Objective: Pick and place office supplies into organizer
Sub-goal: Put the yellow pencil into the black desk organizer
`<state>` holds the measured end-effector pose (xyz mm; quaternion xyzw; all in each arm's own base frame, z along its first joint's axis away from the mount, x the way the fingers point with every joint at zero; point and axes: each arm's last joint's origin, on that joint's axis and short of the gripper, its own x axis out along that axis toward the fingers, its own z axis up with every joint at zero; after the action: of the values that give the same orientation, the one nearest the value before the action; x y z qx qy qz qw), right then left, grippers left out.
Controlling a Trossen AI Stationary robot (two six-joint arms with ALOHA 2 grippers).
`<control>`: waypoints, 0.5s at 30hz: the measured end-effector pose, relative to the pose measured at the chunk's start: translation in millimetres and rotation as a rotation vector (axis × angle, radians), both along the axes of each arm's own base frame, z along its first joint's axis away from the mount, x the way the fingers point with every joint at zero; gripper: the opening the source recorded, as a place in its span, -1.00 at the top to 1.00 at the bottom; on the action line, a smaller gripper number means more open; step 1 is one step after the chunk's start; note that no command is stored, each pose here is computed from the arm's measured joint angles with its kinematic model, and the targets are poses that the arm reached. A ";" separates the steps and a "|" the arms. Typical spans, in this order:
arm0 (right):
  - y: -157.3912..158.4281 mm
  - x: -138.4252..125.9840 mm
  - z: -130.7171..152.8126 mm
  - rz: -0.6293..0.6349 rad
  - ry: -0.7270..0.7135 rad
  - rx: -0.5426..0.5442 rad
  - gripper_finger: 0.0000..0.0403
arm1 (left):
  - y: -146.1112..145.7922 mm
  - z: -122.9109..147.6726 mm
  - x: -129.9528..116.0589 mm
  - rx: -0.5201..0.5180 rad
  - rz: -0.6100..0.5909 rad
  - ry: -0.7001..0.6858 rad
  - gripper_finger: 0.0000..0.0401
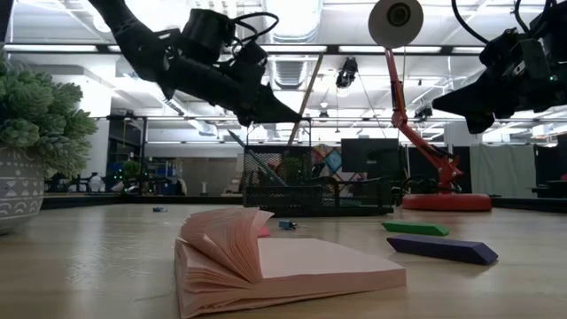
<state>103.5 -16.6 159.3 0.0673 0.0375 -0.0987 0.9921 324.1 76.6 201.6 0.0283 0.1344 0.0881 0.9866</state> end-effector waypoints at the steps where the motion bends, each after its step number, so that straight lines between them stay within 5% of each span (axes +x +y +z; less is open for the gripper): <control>1: 0.0 0.0 0.0 0.000 0.000 0.000 0.96 | 0.1 -2.6 0.3 -0.003 0.000 0.014 0.99; 15: 0.0 -0.2 -1.5 0.000 0.017 0.000 0.96 | 0.7 -11.0 2.7 0.041 -0.014 0.043 0.99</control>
<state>103.3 -16.6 157.8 0.0665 0.0458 -0.0991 0.9918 326.8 77.2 190.5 0.0513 0.1537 0.0835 0.9832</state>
